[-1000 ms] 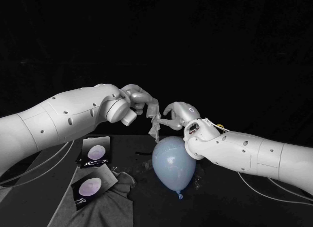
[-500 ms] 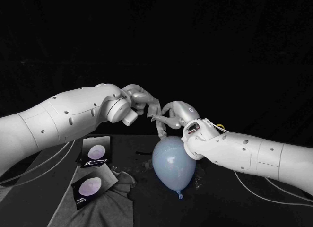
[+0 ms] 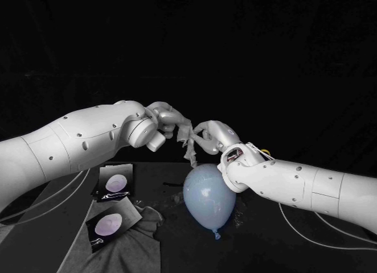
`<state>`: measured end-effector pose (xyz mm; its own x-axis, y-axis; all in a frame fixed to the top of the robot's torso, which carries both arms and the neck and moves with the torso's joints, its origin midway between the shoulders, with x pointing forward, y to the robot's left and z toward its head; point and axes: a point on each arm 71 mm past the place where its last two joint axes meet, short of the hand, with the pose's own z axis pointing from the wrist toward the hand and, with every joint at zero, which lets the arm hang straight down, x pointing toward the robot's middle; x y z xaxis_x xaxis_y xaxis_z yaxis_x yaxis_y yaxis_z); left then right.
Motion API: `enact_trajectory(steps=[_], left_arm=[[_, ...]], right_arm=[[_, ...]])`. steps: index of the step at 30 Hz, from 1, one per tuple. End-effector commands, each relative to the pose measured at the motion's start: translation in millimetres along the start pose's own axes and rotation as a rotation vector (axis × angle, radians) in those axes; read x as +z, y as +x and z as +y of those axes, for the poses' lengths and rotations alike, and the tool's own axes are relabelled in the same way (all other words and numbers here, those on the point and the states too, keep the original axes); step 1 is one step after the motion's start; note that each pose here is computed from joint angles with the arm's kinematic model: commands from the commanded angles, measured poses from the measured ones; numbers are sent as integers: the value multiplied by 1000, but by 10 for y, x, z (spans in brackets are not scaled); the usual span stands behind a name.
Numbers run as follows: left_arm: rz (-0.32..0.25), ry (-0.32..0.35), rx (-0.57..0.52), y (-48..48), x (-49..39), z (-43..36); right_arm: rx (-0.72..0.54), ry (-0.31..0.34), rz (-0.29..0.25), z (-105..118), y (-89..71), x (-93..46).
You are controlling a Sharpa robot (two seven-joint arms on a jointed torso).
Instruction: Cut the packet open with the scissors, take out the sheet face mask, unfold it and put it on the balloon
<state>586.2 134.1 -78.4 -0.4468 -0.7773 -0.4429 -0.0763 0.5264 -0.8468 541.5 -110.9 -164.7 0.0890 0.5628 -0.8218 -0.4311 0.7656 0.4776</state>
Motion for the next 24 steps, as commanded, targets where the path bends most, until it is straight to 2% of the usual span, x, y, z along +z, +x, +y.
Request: enact_trajectory(steps=[1, 15, 24], left_arm=[[12, 4, -1, 1, -4, -18], [14, 6, 1, -5, -10, -13], [25, 13, 1, 5, -16, -17]], right_arm=[[19, -21, -9, -3, -19, -1], [-6, 24, 8, -109, -39, 11], [-3, -8, 2, -83, -42, 9]])
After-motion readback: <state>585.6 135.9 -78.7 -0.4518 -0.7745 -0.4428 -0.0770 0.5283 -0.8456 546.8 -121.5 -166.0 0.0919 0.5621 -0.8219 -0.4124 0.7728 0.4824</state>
